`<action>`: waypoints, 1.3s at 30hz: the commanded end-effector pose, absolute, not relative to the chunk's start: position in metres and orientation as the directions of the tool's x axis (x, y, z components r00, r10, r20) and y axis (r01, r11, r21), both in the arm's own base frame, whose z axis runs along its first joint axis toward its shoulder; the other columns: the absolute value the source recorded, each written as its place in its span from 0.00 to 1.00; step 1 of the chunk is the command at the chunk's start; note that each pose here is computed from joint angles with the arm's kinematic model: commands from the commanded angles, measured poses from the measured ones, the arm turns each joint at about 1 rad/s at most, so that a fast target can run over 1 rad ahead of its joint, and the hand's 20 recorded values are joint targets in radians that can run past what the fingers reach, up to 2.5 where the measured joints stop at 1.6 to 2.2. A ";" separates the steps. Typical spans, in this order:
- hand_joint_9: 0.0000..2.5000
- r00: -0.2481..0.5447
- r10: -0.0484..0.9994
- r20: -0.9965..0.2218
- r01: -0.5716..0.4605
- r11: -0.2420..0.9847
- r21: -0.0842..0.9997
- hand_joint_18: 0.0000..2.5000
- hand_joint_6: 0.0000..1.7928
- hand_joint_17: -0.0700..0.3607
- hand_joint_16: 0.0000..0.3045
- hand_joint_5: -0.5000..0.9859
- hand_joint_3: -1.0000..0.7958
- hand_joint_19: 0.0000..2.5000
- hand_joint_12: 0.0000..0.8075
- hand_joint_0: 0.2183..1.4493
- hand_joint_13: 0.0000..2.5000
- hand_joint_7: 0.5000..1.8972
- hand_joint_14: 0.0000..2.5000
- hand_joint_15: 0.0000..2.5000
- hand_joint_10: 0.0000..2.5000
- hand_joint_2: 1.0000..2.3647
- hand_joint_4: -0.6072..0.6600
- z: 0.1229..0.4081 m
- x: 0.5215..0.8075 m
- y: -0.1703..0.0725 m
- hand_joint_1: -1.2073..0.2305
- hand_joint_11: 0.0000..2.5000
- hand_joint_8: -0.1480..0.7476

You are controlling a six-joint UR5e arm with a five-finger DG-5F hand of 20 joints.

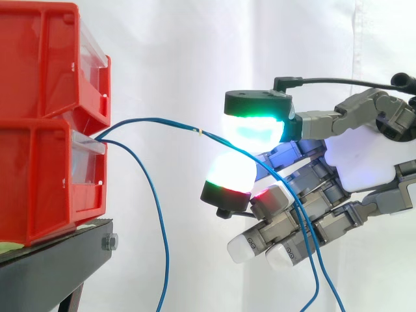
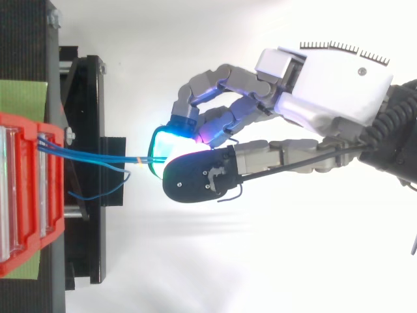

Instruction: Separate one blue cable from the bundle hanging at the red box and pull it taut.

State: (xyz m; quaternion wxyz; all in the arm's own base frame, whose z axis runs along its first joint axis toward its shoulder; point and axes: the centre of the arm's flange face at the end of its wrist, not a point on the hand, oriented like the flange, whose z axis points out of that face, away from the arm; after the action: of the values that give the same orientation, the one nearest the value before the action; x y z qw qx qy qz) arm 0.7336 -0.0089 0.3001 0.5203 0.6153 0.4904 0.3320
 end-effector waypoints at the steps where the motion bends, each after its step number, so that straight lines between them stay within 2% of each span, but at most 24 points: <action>1: 0.39 0.299 0.949 -0.102 0.258 0.023 0.966 0.23 0.48 0.33 0.11 0.17 0.31 0.18 0.28 0.36 0.25 0.29 0.01 0.16 0.00 0.00 0.60 0.300 0.734 -0.009 0.44 0.60 0.47; 8: 0.39 0.300 0.948 -0.102 0.258 0.022 0.966 0.23 0.48 0.33 0.11 0.17 0.36 0.19 0.28 0.38 0.24 0.29 0.01 0.16 0.00 0.01 0.59 0.300 0.734 -0.010 0.39 0.60 0.48; 11: 0.38 0.301 0.948 -0.102 0.258 0.022 0.966 0.23 0.49 0.33 0.11 0.17 0.35 0.18 0.29 0.41 0.24 0.28 0.01 0.16 0.00 0.01 0.58 0.300 0.734 -0.011 0.34 0.60 0.47; 19: 0.37 0.305 0.947 -0.103 0.259 0.022 0.966 0.23 0.49 0.34 0.11 0.17 0.28 0.18 0.30 0.47 0.24 0.27 0.01 0.16 0.00 0.00 0.57 0.300 0.734 -0.016 0.27 0.59 0.47; 24: 0.37 0.306 0.946 -0.108 0.264 0.025 0.964 0.24 0.49 0.35 0.12 0.17 0.28 0.17 0.31 0.45 0.25 0.29 0.01 0.16 0.00 0.00 0.58 0.302 0.733 -0.018 0.26 0.56 0.47; 29: 0.36 0.304 0.945 -0.120 0.272 0.035 0.962 0.23 0.48 0.35 0.12 0.17 0.28 0.18 0.32 0.34 0.24 0.29 0.01 0.16 0.00 0.00 0.59 0.305 0.733 -0.021 0.28 0.55 0.47; 32: 0.36 0.305 0.945 -0.122 0.271 0.037 0.962 0.23 0.48 0.36 0.12 0.17 0.28 0.19 0.33 0.28 0.23 0.29 0.01 0.16 0.00 0.00 0.61 0.306 0.734 -0.022 0.33 0.55 0.49; 35: 0.36 0.305 0.945 -0.120 0.268 0.036 0.963 0.24 0.48 0.36 0.13 0.17 0.28 0.19 0.34 0.27 0.23 0.28 0.01 0.16 0.00 0.00 0.62 0.308 0.734 -0.022 0.37 0.55 0.49; 39: 0.35 0.305 0.944 -0.126 0.274 0.040 0.961 0.23 0.48 0.35 0.12 0.17 0.28 0.20 0.33 0.33 0.22 0.29 0.01 0.15 0.00 0.00 0.61 0.310 0.733 -0.023 0.42 0.54 0.48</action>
State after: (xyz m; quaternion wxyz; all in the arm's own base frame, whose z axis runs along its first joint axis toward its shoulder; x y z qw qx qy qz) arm 0.7339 -0.0222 0.3079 0.5238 0.6148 0.4944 0.3211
